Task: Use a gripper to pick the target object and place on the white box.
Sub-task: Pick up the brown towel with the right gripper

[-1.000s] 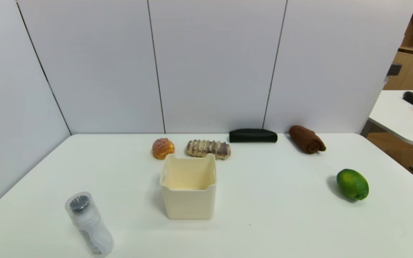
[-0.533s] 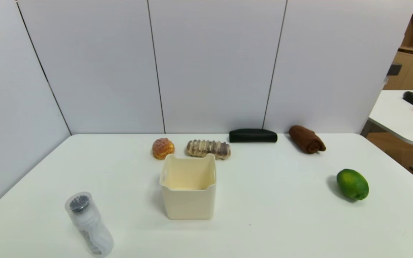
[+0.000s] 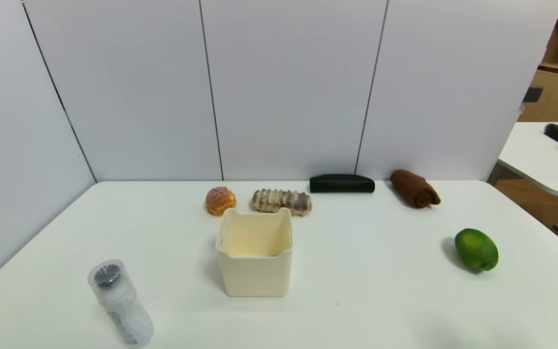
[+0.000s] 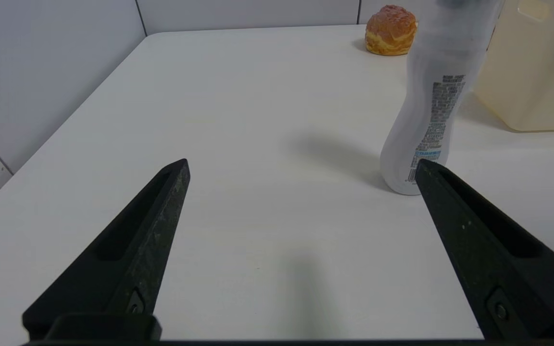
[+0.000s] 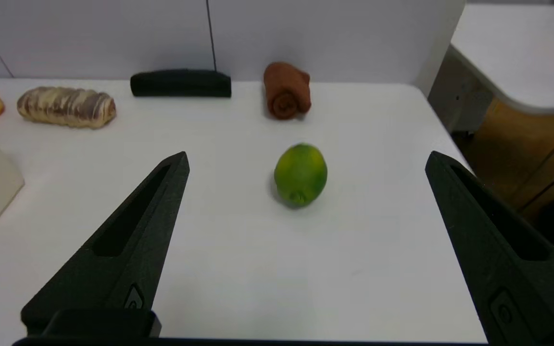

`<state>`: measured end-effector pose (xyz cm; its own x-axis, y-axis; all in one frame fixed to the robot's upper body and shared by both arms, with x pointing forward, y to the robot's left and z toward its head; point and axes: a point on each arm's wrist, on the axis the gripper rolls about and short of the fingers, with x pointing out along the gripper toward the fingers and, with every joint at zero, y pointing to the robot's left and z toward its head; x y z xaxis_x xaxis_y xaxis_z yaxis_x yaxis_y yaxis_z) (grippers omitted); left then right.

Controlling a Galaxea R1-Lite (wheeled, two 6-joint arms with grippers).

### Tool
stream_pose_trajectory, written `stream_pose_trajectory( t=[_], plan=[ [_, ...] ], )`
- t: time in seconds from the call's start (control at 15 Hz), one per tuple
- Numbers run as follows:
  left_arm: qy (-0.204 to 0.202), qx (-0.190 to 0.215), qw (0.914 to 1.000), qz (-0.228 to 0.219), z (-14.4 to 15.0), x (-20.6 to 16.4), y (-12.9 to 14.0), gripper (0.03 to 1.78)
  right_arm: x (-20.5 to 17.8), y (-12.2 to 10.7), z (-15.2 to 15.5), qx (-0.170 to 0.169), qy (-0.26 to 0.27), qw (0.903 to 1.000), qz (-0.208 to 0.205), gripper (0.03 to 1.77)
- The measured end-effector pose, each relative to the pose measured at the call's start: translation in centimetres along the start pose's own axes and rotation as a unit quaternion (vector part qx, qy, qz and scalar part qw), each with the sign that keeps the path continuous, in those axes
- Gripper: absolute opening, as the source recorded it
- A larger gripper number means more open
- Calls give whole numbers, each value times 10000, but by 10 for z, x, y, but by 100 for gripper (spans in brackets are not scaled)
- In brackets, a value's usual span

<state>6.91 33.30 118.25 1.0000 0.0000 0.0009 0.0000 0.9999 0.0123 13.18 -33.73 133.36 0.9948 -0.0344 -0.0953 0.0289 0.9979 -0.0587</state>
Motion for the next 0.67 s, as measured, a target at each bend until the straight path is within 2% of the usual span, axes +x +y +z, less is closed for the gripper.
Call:
stream_pose_trajectory(
  t=[0.2, 0.33, 0.47, 0.67],
  plan=[
    [0, 0, 10000, -2, 0, 0, 0, 169, 36, -3, 73, -379, -303, 9988, -94, 170],
    [0, 0, 10000, 0, 0, 0, 0, 169, 69, -4, 110, -542, -395, 9975, -229, 170],
    [0, 2, 10000, -2, 0, 0, 0, 169, 103, -4, 138, -706, -455, 9957, -402, 170],
    [0, -4, 10000, -2, 0, 0, 0, 169, 164, -3, 154, -1108, -247, 9919, -568, 170]
  ],
)
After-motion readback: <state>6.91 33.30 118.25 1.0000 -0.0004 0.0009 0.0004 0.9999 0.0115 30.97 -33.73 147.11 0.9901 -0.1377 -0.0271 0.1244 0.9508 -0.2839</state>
